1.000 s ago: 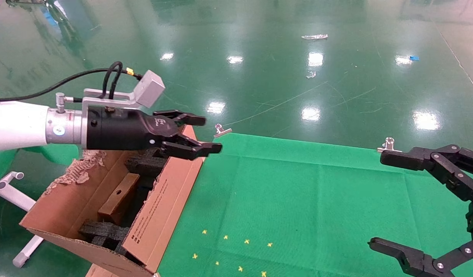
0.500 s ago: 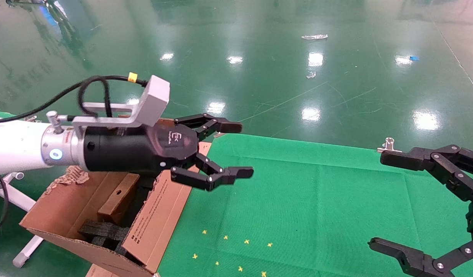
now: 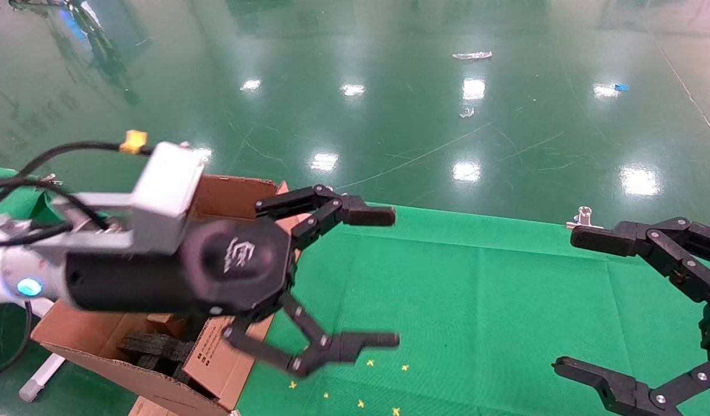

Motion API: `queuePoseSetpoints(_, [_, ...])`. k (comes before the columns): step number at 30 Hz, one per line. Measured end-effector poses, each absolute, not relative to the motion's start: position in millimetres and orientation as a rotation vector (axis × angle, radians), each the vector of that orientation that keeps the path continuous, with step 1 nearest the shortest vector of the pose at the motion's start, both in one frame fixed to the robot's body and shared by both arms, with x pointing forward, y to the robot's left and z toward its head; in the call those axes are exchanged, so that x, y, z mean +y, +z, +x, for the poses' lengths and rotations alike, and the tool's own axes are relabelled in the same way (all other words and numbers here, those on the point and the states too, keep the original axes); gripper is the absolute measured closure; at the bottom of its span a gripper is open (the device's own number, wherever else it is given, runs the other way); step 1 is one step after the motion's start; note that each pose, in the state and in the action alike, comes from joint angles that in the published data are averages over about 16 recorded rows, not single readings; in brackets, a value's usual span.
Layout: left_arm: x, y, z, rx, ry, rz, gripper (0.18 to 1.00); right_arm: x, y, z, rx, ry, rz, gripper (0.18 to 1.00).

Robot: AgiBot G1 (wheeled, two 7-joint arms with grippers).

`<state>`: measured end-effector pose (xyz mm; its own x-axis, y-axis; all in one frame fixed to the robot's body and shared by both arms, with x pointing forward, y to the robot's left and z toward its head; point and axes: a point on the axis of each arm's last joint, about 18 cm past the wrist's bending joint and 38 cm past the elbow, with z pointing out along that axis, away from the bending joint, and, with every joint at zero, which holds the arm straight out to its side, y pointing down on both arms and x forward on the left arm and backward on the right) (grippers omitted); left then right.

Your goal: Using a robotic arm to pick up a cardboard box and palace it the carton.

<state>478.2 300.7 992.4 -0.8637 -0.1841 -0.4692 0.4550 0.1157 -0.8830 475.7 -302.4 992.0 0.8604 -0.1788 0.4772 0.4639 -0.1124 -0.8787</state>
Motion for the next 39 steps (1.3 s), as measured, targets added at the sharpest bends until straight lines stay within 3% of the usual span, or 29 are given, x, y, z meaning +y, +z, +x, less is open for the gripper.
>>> queuePoseSetpoints(9, [298.3, 991.6, 468.1, 1.913, -1.807, 0.311, 0.184, -302.5, 992.0, 475.7, -0.229, -0.552, -1.596, 0.179])
queuePoseSetpoints(39, [300.0, 992.1, 475.4, 1.925, -1.799, 0.277, 0.184, -302.5, 992.0, 475.7, -0.229, -0.553, -1.595, 0.179])
